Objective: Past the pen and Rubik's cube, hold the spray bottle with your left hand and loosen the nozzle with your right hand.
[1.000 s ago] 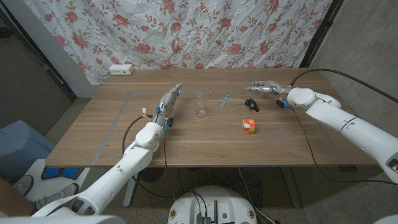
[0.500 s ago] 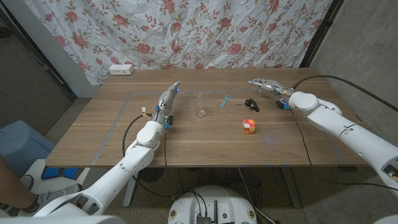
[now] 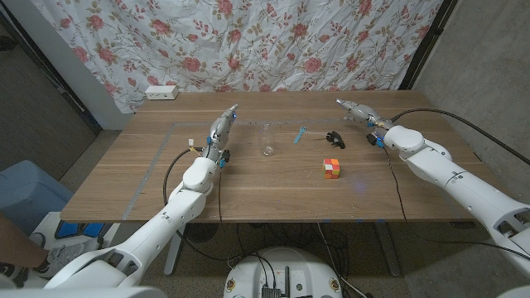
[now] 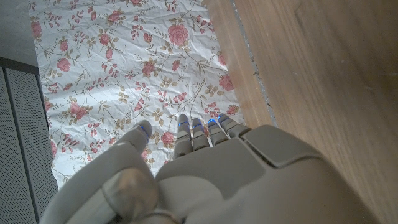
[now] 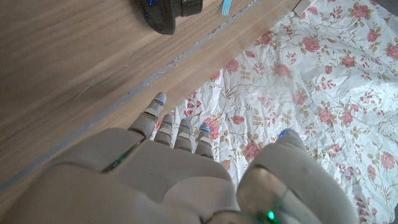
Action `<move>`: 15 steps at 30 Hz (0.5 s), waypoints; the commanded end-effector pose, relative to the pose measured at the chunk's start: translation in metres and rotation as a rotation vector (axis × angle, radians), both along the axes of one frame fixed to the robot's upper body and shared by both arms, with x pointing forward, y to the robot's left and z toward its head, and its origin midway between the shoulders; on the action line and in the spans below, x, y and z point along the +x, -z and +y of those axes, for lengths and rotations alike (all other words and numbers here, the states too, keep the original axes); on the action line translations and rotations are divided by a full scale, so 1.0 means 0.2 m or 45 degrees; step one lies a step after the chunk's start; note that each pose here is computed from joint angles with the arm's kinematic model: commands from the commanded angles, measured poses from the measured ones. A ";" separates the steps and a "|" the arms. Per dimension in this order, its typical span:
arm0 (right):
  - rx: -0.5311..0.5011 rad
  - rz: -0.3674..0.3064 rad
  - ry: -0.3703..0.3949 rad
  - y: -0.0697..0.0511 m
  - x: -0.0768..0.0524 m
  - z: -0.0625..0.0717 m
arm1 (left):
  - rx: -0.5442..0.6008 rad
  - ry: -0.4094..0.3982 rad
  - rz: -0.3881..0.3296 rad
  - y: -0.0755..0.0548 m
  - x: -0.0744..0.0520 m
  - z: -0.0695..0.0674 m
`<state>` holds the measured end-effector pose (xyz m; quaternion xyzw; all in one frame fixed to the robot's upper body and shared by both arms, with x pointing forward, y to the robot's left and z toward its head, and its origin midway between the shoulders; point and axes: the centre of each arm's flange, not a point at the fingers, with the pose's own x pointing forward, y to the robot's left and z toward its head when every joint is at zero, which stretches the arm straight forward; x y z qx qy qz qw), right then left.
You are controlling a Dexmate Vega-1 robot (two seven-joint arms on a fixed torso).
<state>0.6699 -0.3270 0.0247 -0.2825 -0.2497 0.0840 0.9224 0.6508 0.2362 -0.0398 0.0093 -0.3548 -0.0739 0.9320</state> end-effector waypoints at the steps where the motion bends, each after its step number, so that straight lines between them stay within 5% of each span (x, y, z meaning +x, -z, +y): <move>1: 0.177 -0.020 -0.046 0.07 0.02 0.00 | -0.017 -0.004 0.012 -0.02 0.03 0.02; 15: 0.366 -0.063 -0.092 0.14 -0.01 0.01 | -0.046 -0.009 0.029 0.02 0.01 0.04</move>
